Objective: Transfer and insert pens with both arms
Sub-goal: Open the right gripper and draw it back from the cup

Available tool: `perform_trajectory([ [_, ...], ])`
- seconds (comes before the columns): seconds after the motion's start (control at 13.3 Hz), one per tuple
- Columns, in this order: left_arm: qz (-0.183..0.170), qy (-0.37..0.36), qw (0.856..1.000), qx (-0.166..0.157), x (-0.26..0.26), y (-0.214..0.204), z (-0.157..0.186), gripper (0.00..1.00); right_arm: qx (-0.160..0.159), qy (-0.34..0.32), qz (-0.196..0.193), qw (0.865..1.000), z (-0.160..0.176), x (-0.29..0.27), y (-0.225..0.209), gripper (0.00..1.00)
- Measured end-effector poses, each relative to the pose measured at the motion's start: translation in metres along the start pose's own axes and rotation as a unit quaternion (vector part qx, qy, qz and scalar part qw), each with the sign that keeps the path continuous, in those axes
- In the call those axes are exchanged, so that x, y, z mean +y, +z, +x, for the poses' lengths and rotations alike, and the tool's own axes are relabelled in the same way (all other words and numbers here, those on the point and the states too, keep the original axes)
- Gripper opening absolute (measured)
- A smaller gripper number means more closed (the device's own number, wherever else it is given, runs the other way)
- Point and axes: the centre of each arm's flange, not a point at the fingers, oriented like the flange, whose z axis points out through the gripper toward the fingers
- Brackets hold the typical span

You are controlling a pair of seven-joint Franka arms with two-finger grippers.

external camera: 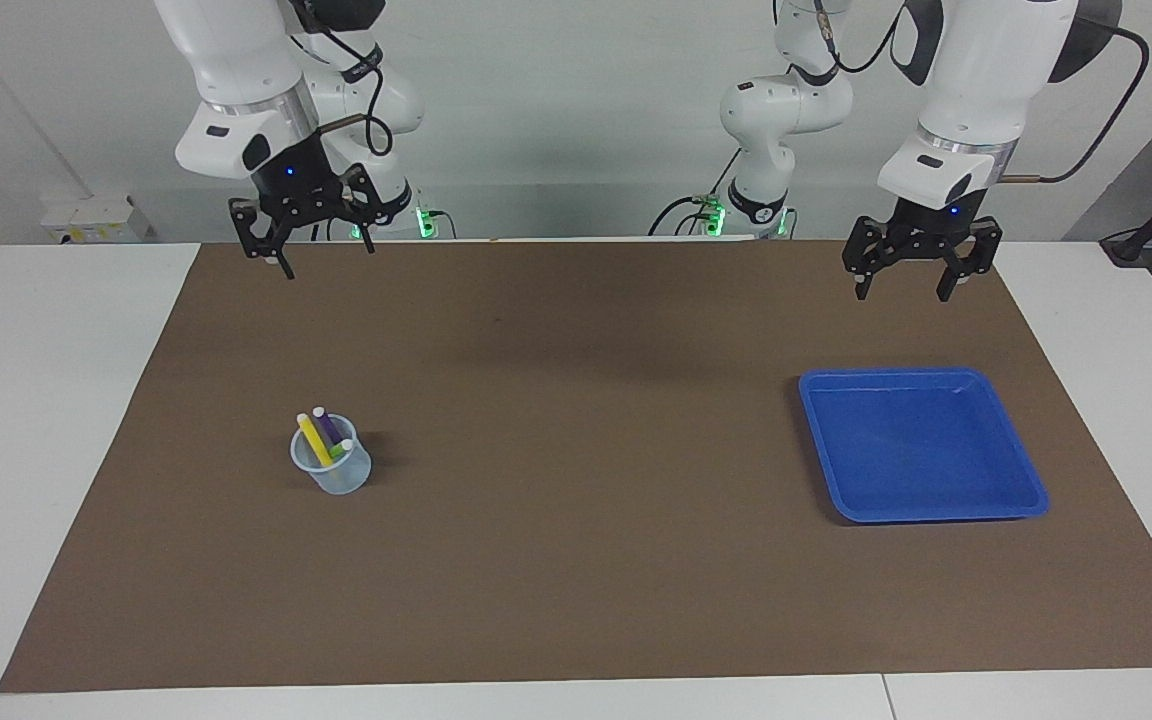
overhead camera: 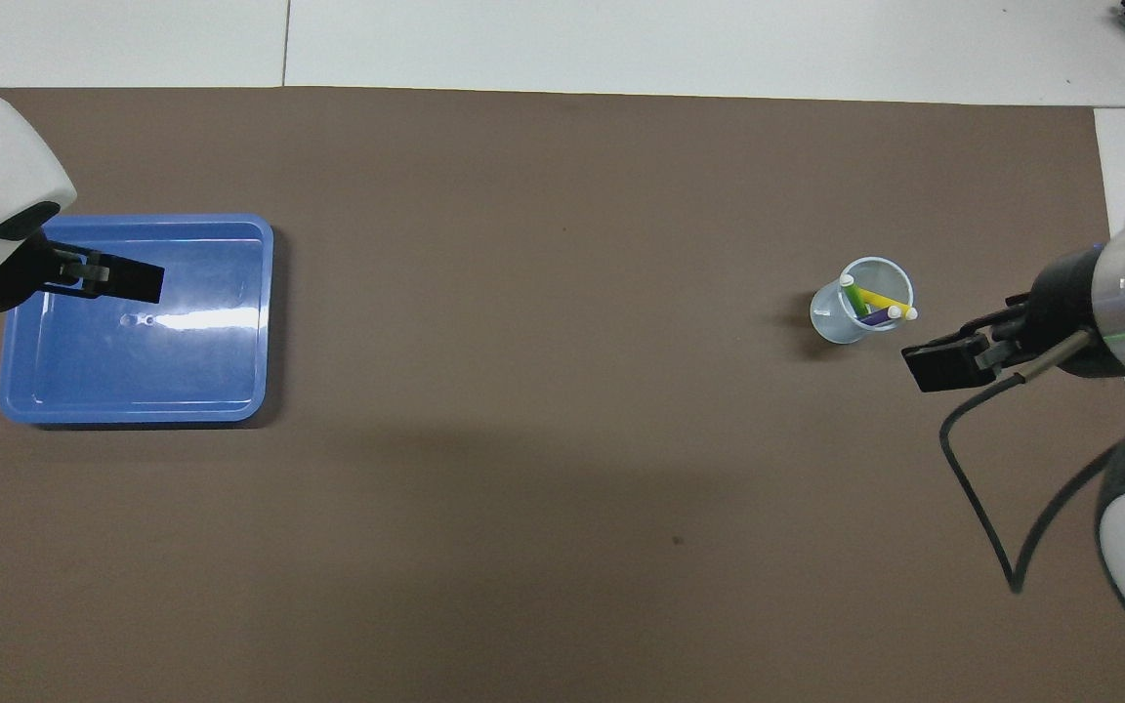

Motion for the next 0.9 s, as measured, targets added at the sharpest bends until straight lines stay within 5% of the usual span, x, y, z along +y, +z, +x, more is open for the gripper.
perform_trajectory([
  [0.45,0.001,0.041,0.999,-0.012,-0.002,-0.003,-0.003,1.00,-0.027,0.043,0.009,0.999,0.002,0.006,0.020,1.00],
  [0.9,-0.004,0.038,0.999,-0.018,-0.003,-0.001,-0.005,1.00,-0.018,0.065,0.008,0.998,0.010,0.002,0.025,1.00],
])
